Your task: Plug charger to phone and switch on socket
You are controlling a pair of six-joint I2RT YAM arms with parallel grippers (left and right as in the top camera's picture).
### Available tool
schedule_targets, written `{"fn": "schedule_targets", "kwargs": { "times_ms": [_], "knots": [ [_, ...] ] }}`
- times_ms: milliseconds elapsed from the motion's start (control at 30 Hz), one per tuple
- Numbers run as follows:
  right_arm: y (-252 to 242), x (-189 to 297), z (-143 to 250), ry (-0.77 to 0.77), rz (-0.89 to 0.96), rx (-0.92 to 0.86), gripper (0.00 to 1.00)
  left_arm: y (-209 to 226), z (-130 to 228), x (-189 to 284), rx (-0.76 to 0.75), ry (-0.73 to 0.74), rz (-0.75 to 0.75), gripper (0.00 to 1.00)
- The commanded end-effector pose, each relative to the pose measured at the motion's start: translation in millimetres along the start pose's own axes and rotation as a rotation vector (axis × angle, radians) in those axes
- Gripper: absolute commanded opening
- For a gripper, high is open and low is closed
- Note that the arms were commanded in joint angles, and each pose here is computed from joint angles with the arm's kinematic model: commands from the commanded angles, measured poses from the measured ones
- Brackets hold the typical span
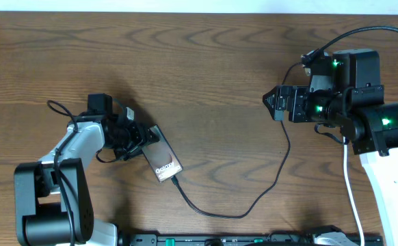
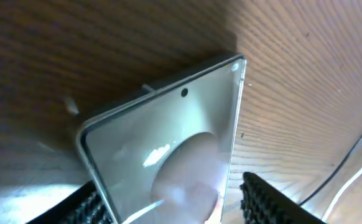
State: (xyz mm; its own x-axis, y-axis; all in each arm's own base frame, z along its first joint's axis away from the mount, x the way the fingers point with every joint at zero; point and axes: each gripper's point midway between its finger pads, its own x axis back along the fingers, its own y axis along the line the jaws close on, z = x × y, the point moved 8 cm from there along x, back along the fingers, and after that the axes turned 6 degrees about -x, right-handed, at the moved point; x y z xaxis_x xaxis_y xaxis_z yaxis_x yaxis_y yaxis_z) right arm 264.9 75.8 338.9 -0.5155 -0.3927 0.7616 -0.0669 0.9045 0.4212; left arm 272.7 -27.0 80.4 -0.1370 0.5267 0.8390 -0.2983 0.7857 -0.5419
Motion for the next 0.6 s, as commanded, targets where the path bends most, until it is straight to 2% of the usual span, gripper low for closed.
{"fn": "schedule_targets", "kwargs": {
  "times_ms": [0, 233, 433, 567],
  "knots": [
    [3, 5, -2, -0.017, -0.003, 0.009, 0.99, 22, 5, -6, 0.075, 0.001, -0.174, 0.67],
    [2, 5, 0, -0.007, 0.0, 0.006, 0.99, 27, 7, -5, 0.15, -0.004, -0.227, 0.7],
    [1, 5, 0, -0.01, 0.01, 0.006, 0.99, 23, 7, 1, 0.141, -0.021, -0.22, 0.71],
    [-3, 6, -2, -0.027, 0.059, 0.006, 0.99, 10, 5, 20, 0.098, -0.101, -0.19, 0.71]
  ]
}}
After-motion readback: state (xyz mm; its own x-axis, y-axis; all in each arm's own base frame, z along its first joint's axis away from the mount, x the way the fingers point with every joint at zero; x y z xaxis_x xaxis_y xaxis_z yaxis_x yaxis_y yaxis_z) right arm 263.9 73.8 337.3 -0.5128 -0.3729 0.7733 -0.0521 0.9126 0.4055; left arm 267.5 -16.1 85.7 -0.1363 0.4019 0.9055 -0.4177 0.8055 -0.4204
